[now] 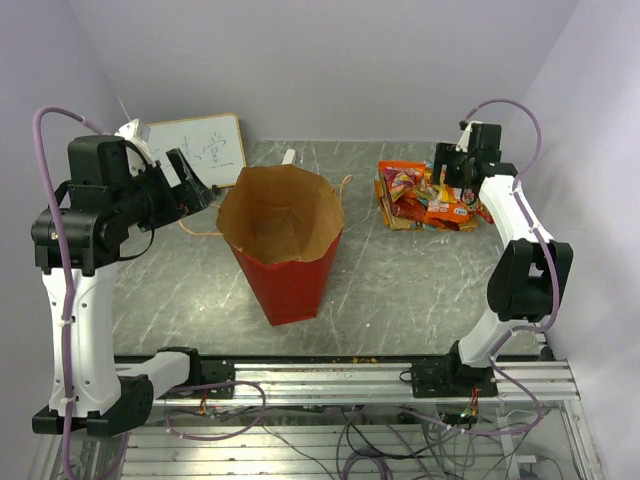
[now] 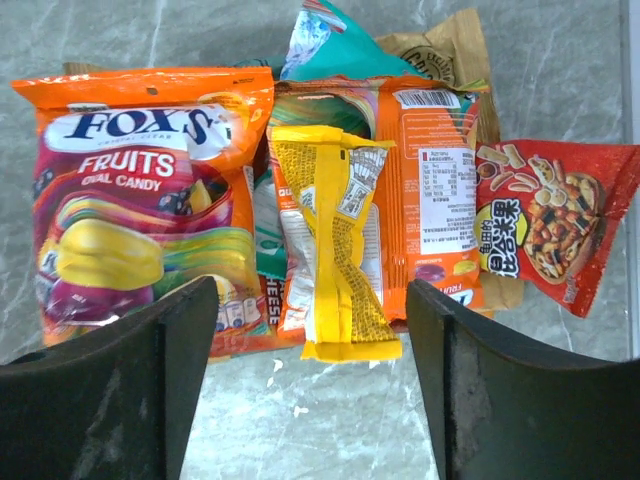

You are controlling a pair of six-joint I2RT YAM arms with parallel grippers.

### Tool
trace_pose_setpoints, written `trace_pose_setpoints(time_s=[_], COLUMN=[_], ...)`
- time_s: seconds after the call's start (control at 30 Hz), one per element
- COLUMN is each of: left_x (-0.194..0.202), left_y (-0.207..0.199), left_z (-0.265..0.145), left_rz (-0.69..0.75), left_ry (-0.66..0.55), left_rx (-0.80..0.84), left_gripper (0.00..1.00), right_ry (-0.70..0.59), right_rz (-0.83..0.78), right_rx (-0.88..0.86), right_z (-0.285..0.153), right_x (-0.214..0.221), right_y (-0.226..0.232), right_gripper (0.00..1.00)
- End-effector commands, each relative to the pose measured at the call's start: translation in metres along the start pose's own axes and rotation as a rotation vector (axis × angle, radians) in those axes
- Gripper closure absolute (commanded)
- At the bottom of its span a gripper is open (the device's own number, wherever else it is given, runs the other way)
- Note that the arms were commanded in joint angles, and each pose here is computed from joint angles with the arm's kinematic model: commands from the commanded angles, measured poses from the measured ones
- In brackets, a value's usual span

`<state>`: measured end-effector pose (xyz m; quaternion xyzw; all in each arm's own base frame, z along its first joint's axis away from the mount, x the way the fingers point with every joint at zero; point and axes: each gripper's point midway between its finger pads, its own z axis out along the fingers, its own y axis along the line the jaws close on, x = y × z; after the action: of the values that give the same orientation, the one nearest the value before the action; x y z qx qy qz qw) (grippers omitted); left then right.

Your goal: Take the snacks out of the paper bag

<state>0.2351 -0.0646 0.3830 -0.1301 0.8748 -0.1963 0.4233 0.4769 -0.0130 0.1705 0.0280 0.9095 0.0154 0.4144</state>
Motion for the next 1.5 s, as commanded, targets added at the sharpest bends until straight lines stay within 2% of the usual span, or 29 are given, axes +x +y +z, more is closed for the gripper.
trace_pose_setpoints(time_s=[0.0, 0.03, 0.07, 0.23, 0.3, 0.37, 0.53, 0.6, 0.77, 0.97, 1.2, 1.33, 1.47], left_x=[-0.002, -0.002, -0.002, -0.002, -0.004, -0.007, -0.019, -0.028, -0.057, -0.071, -0.076, -0.080, -0.082], left_y=[-0.011, -0.013, -0.016, -0.029, -0.035, -0.039, -0.045, -0.051, -0.072, -0.081, -0.069, -0.059, -0.057], left_z=[-0.012, -0.011, -0.010, 0.000, 0.003, 0.006, 0.001, -0.011, -0.065, -0.133, -0.196, -0.202, -0.198], left_rz=[0.005, 0.001, -0.003, -0.040, -0.055, -0.064, -0.042, -0.019, 0.068, 0.118, 0.137, 0.110, 0.096], left_ry=[-0.023, -0.021, -0.023, -0.013, -0.019, -0.026, -0.063, -0.101, -0.280, -0.499, -0.740, -0.785, -0.782], left_rx=[0.062, 0.075, 0.090, 0.171, 0.205, 0.228, 0.243, 0.260, 0.325, 0.355, 0.304, 0.255, 0.243], left_gripper=[0.02, 0.02, 0.02, 0.03, 0.03, 0.03, 0.04, 0.04, 0.03, 0.01, 0.01, 0.01, 0.01], right_ry=[-0.035, -0.040, -0.038, -0.025, -0.005, -0.023, -0.129, -0.196, -0.341, -0.570, -0.699, -0.708, -0.697], right_rz=[0.062, 0.085, 0.106, 0.124, 0.090, 0.087, 0.105, 0.097, 0.066, 0.082, 0.161, 0.166, 0.155], right_rx=[-0.009, -0.025, -0.048, -0.207, -0.322, -0.399, -0.502, -0.492, -0.468, -0.457, -0.508, -0.498, -0.471], right_z=[-0.037, -0.046, -0.056, -0.118, -0.149, -0.186, -0.266, -0.296, -0.365, -0.442, -0.482, -0.482, -0.477], right_x=[-0.023, -0.027, -0.028, -0.029, -0.023, -0.025, -0.025, -0.029, -0.046, -0.078, -0.096, -0.099, -0.101], right_y=[0.011, 0.020, 0.030, 0.107, 0.137, 0.149, 0.149, 0.140, 0.122, 0.104, 0.103, 0.101, 0.099], right_gripper=[0.15, 0.03, 0.00, 0.00, 0.00, 0.00, 0.00, 0.00, 0.00, 0.00, 0.00, 0.00, 0.00])
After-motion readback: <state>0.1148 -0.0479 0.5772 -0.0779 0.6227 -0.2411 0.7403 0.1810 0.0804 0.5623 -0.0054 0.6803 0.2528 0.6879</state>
